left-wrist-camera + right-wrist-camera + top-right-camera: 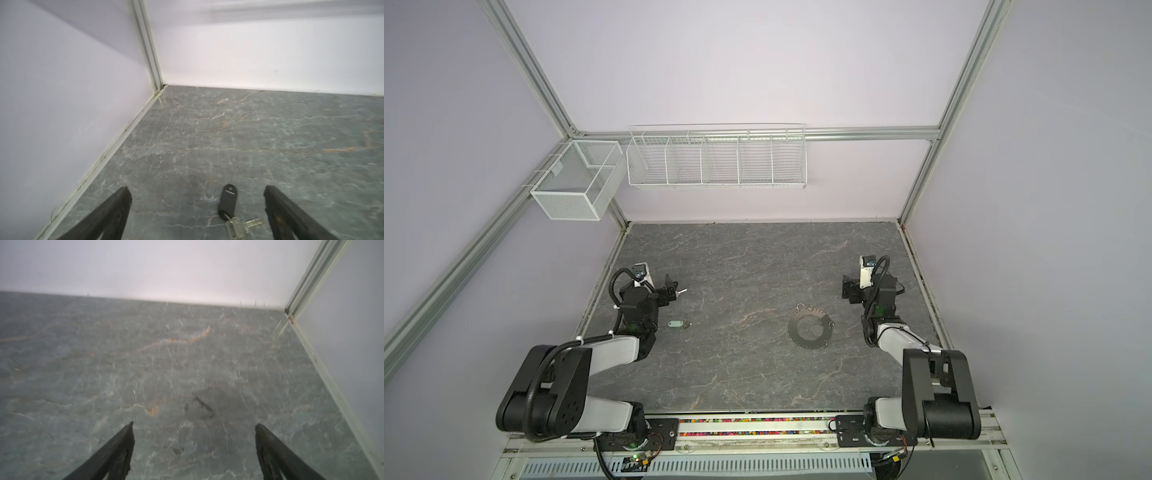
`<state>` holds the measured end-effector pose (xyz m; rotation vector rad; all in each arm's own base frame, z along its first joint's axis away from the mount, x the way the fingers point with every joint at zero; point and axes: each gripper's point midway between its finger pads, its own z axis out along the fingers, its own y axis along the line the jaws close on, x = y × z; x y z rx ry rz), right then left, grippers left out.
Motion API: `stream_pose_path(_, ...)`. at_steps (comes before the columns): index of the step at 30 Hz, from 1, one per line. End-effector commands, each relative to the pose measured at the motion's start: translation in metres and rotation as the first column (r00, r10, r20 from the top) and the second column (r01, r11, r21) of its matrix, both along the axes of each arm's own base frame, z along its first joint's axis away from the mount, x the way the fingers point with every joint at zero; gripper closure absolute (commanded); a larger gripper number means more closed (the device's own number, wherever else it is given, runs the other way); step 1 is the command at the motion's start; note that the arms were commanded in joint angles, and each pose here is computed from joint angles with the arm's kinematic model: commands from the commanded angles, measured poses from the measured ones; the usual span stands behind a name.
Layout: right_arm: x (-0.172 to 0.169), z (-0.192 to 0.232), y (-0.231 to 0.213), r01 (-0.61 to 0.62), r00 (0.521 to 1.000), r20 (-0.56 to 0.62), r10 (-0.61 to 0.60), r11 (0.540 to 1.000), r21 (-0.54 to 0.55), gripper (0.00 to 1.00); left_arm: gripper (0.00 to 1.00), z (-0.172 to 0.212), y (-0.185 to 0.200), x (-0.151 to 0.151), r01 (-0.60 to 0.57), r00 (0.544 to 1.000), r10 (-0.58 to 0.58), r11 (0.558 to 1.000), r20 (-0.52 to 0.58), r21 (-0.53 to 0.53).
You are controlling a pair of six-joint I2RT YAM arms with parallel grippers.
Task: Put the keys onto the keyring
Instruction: 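Grasp the silver ring plate edge with the right gripper while the left arm advances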
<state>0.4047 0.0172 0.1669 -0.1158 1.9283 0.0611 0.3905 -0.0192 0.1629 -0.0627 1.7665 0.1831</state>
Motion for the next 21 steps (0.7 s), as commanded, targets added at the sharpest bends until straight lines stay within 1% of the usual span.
stream_pose_path(1, -0.02, 0.002, 0.029, -0.082, 0.982, -0.167, 0.085, 0.996, 0.029, 0.07, 0.01, 0.034, -0.012, -0.003, 0.023, 0.999, -0.023, 1.0, -0.027, 0.003)
stream_pose_path(3, -0.029, 0.007, 0.047, -0.115, 0.965, -0.231, 0.122, 0.992, 0.04, 0.06, 0.01, 0.048, -0.032, -0.007, 0.129, 0.989, -0.134, 0.989, -0.06, -0.071)
stream_pose_path(4, -0.036, 0.005, 0.056, -0.141, 0.951, -0.273, 0.147, 0.989, 0.041, 0.04, 0.02, 0.056, -0.043, -0.011, 0.181, 0.979, -0.191, 0.976, -0.072, -0.12)
stream_pose_path(6, -0.047, 0.001, 0.069, -0.165, 0.927, -0.334, 0.171, 0.985, 0.046, 0.0, 0.06, 0.065, -0.057, -0.018, 0.228, 0.963, -0.253, 0.949, -0.095, -0.218)
stream_pose_path(7, -0.052, -0.003, 0.074, -0.176, 0.916, -0.358, 0.183, 0.983, 0.051, 0.02, 0.07, 0.068, -0.069, -0.023, 0.274, 0.945, -0.311, 0.922, -0.101, -0.272)
stream_pose_path(8, -0.058, -0.006, 0.087, -0.216, 0.897, -0.382, 0.224, 0.974, 0.066, 0.04, 0.08, 0.069, -0.081, -0.029, 0.321, 0.923, -0.37, 0.893, -0.107, -0.314)
stream_pose_path(9, -0.063, -0.007, 0.097, -0.266, 0.874, -0.399, 0.278, 0.96, 0.088, 0.07, 0.09, 0.069, -0.092, -0.034, 0.356, 0.903, -0.414, 0.869, -0.11, -0.343)
stream_pose_path(10, -0.07, -0.012, 0.106, -0.323, 0.843, -0.423, 0.333, 0.941, 0.099, 0.1, 0.1, 0.066, -0.105, -0.041, 0.399, 0.876, -0.466, 0.844, -0.123, -0.358)
stream_pose_path(11, -0.07, -0.006, 0.115, -0.378, 0.821, -0.427, 0.378, 0.922, 0.09, 0.13, 0.11, 0.063, -0.115, -0.049, 0.426, 0.854, -0.5, 0.831, -0.143, -0.358)
stream_pose_path(14, -0.076, -0.013, 0.126, -0.52, 0.746, -0.486, 0.455, 0.854, 0.002, 0.26, 0.12, 0.055, -0.137, -0.065, 0.486, 0.803, -0.566, 0.802, -0.184, -0.347)
stream_pose_path(15, -0.076, -0.018, 0.127, -0.562, 0.717, -0.511, 0.474, 0.827, -0.021, 0.28, 0.12, 0.053, -0.141, -0.067, 0.494, 0.794, -0.576, 0.797, -0.193, -0.349)
stream_pose_path(17, -0.075, -0.027, 0.13, -0.624, 0.657, -0.564, 0.501, 0.781, -0.033, 0.31, 0.13, 0.05, -0.147, -0.07, 0.515, 0.772, -0.603, 0.778, -0.199, -0.36)
stream_pose_path(19, -0.069, -0.033, 0.133, -0.659, 0.609, -0.606, 0.512, 0.751, -0.028, 0.34, 0.14, 0.049, -0.151, -0.071, 0.519, 0.76, -0.614, 0.771, -0.214, -0.369)
stream_pose_path(21, -0.063, -0.042, 0.135, -0.697, 0.557, -0.648, 0.519, 0.717, -0.025, 0.43, 0.16, 0.048, -0.153, -0.069, 0.523, 0.751, -0.622, 0.765, -0.222, -0.375)
